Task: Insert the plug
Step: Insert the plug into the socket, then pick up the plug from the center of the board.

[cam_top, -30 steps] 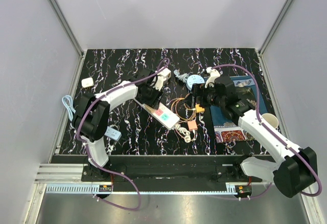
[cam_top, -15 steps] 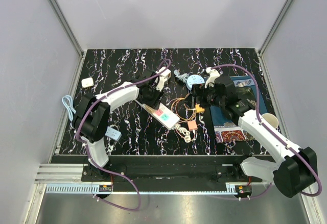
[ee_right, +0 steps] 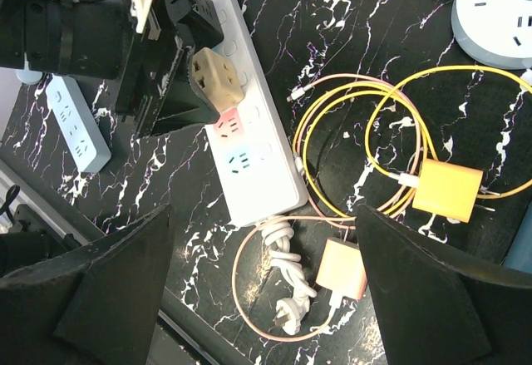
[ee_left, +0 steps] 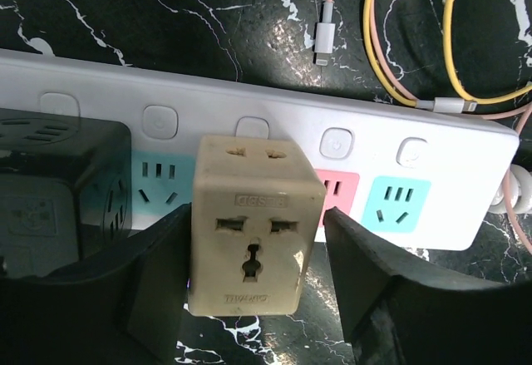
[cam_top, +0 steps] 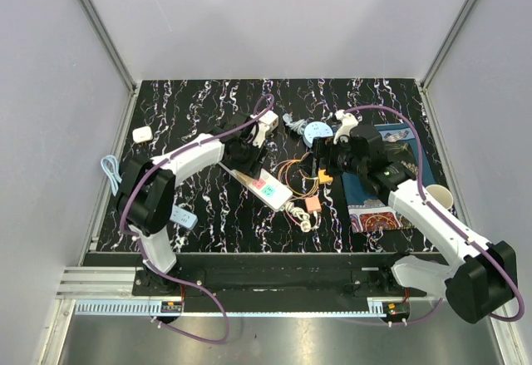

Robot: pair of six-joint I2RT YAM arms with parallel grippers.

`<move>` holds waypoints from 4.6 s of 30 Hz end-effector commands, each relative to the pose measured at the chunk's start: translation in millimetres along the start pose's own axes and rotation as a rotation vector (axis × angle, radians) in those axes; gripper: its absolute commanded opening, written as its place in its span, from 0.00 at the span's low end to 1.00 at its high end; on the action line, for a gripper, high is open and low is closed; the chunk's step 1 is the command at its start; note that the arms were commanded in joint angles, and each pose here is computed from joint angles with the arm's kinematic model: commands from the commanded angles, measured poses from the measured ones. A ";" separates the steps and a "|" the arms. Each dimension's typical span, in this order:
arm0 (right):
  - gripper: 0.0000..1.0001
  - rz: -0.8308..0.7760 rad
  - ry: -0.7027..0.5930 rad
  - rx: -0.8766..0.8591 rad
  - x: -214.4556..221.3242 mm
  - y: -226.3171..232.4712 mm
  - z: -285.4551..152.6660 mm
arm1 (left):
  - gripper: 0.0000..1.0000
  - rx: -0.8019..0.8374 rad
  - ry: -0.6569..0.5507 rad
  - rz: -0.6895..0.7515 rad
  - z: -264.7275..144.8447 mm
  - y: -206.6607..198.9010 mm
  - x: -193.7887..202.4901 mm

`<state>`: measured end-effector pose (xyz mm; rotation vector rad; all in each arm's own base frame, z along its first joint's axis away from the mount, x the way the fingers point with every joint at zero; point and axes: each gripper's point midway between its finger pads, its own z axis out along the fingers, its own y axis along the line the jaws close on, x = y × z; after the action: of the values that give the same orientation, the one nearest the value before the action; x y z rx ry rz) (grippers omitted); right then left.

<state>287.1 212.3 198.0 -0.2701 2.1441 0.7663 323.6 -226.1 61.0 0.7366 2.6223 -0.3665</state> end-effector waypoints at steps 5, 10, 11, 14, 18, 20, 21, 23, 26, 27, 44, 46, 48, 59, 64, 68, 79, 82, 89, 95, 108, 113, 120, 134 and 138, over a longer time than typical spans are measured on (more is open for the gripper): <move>0.94 -0.019 -0.029 -0.026 -4.3 2.7 -1.6 | 0.58 -0.019 -0.058 0.011 -18.0 -2.5 -8.1; 0.94 -0.001 -0.015 -0.027 3.3 1.2 0.8 | 0.32 -0.017 -0.015 0.024 -6.6 -4.9 6.7; 0.94 -0.004 -0.014 -0.027 3.2 0.8 1.8 | 0.28 -0.016 -0.004 0.027 -1.9 -5.2 10.3; 0.94 0.002 0.003 -0.030 6.6 -0.4 6.4 | 0.15 -0.023 0.037 0.046 7.8 -7.1 23.5; 0.93 0.000 0.010 -0.023 13.2 -5.9 13.3 | 0.05 -0.015 0.085 0.063 18.9 -9.6 45.5; 0.94 -0.007 0.022 -0.029 16.1 -6.3 17.5 | 0.03 0.005 0.104 0.058 22.8 -12.8 52.6; 0.93 -0.018 0.022 -0.034 15.7 -6.0 18.1 | 0.01 0.012 0.116 0.054 23.8 -13.2 56.7; 0.93 -0.027 0.018 -0.028 13.5 -7.8 20.0 | 0.00 0.023 0.146 0.050 25.5 -14.3 66.8; 0.93 -0.059 0.020 -0.006 11.5 -14.0 27.9 | 0.00 0.040 0.207 0.044 31.0 -15.6 83.3; 0.93 -0.073 0.018 0.000 9.2 -15.3 29.6 | 0.00 0.045 0.230 0.038 32.8 -16.2 87.6; 0.95 -0.241 -0.060 0.031 -54.4 -23.7 75.4 | 0.63 0.131 -0.042 0.018 -9.8 -43.6 -2.3; 0.95 -0.255 -0.091 0.027 -69.1 -23.1 77.9 | 0.66 0.138 -0.135 0.027 -24.7 -47.7 -21.0; 0.96 -0.268 -0.102 0.035 -76.5 -29.8 83.5 | 0.71 0.126 -0.210 0.030 -40.4 -46.9 -35.7; 0.98 -0.420 -0.099 -0.089 -110.9 -37.1 146.0 | 0.85 0.033 -0.532 -0.074 -127.8 -16.8 -58.5; 0.98 -0.468 -0.079 -0.147 -115.3 -43.4 193.3 | 0.99 -0.051 -0.619 -0.140 -158.7 2.1 -42.7; 0.99 -0.482 -0.052 -0.175 -110.6 -47.5 224.2 | 0.99 -0.091 -0.667 -0.195 -177.9 9.9 -27.3; 0.99 -0.573 0.068 -0.126 -71.2 -64.5 290.7 | 0.99 -0.129 -0.668 -0.245 -184.9 18.2 -9.8; 0.99 -0.602 0.091 -0.105 -67.5 -71.4 300.4 | 0.99 -0.127 -0.662 -0.251 -184.7 17.4 -5.6; 0.90 -0.592 0.107 -0.078 -60.4 -76.0 320.0 | 0.99 -0.121 -0.672 -0.267 -188.9 16.1 3.8; 0.48 -0.484 0.096 -0.087 -65.0 -61.0 305.0 | 0.99 -0.116 -0.726 -0.261 -203.3 14.0 6.7; 0.21 0.073 -0.120 -0.104 -107.4 8.0 176.2 | 0.99 0.006 -0.919 -0.259 -213.4 -2.5 -0.6; 0.21 0.317 -0.159 -0.156 -89.1 25.9 132.3 | 0.99 0.103 -0.929 -0.272 -205.7 -16.0 -11.9; 0.21 0.456 -0.202 -0.257 -79.3 59.6 86.7 | 0.99 0.189 -0.961 -0.183 -195.7 -39.9 -28.4; 0.21 0.648 -0.279 -0.353 -67.2 80.1 37.0 | 0.99 0.304 -1.062 -0.146 -178.7 -92.7 -74.4; 0.21 0.641 -0.291 -0.336 -64.8 76.4 29.6 | 0.99 0.304 -1.048 -0.148 -168.0 -98.3 -83.8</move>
<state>317.9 290.8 226.4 0.3638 1.9538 1.3754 271.7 -273.2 216.6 0.3193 1.7873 -0.8752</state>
